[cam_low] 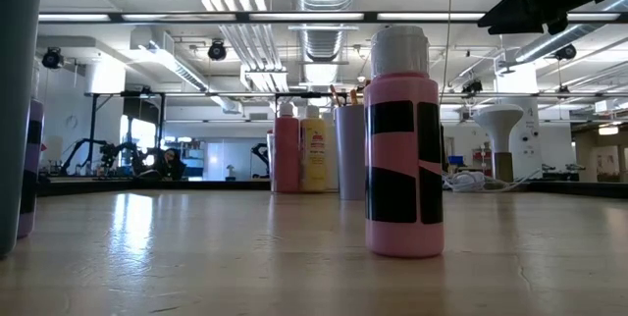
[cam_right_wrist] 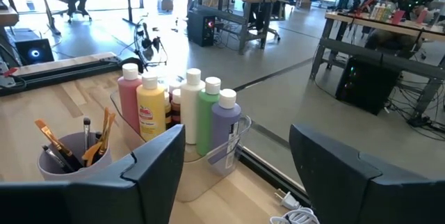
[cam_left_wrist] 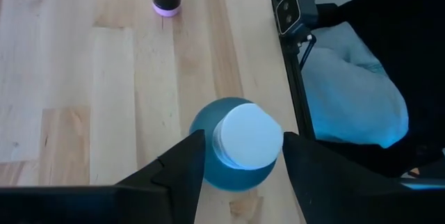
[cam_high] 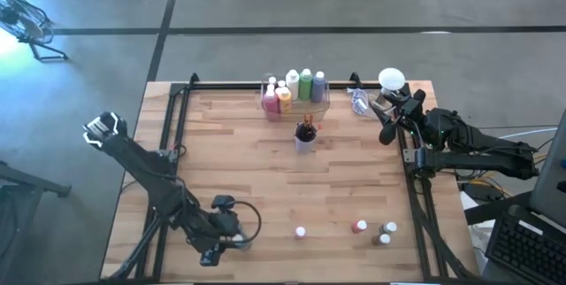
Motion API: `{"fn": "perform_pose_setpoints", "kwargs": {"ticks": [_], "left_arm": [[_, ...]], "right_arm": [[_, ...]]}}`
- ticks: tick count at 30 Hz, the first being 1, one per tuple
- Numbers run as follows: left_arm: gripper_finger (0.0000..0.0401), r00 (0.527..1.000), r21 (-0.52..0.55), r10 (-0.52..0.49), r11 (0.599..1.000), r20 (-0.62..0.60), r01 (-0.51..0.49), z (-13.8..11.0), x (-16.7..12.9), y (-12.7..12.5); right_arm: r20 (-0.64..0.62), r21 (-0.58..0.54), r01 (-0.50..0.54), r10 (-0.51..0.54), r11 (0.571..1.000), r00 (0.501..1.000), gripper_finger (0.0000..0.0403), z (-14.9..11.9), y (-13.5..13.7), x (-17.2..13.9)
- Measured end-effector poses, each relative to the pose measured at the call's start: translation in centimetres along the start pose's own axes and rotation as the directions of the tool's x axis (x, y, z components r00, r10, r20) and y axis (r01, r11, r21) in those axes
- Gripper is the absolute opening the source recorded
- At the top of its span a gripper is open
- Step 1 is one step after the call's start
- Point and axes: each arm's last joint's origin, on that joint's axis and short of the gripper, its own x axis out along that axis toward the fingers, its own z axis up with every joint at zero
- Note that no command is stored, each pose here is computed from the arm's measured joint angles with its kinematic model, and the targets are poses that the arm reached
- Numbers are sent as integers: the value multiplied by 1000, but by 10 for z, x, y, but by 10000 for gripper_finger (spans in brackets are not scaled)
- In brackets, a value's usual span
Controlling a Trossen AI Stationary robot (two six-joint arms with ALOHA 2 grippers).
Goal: Pick & Place Paint Supplies
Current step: Put the purple paint bottle into the transparent bin
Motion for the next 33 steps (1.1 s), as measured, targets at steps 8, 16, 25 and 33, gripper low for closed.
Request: {"fn": "perform_pose_setpoints", "kwargs": {"ticks": [8, 16, 25, 33], "left_arm": [[204, 1000, 11, -8, 1000, 18, 8, 2, 7, -3], [202, 999, 19, 11, 1000, 38, -11, 2, 7, -2], [202, 995, 31, 66, 997, 71, -68, 3, 7, 0], [191, 995, 48, 66, 996, 71, -70, 3, 7, 0]], "right_arm": [[0, 0, 0, 0, 1000, 1000, 233, 0, 0, 0], [0, -1, 0, 0, 1000, 1000, 220, 0, 0, 0], [0, -1, 0, 0, 1000, 1000, 235, 0, 0, 0], [0, -1, 0, 0, 1000, 1000, 264, 0, 0, 0]]}}
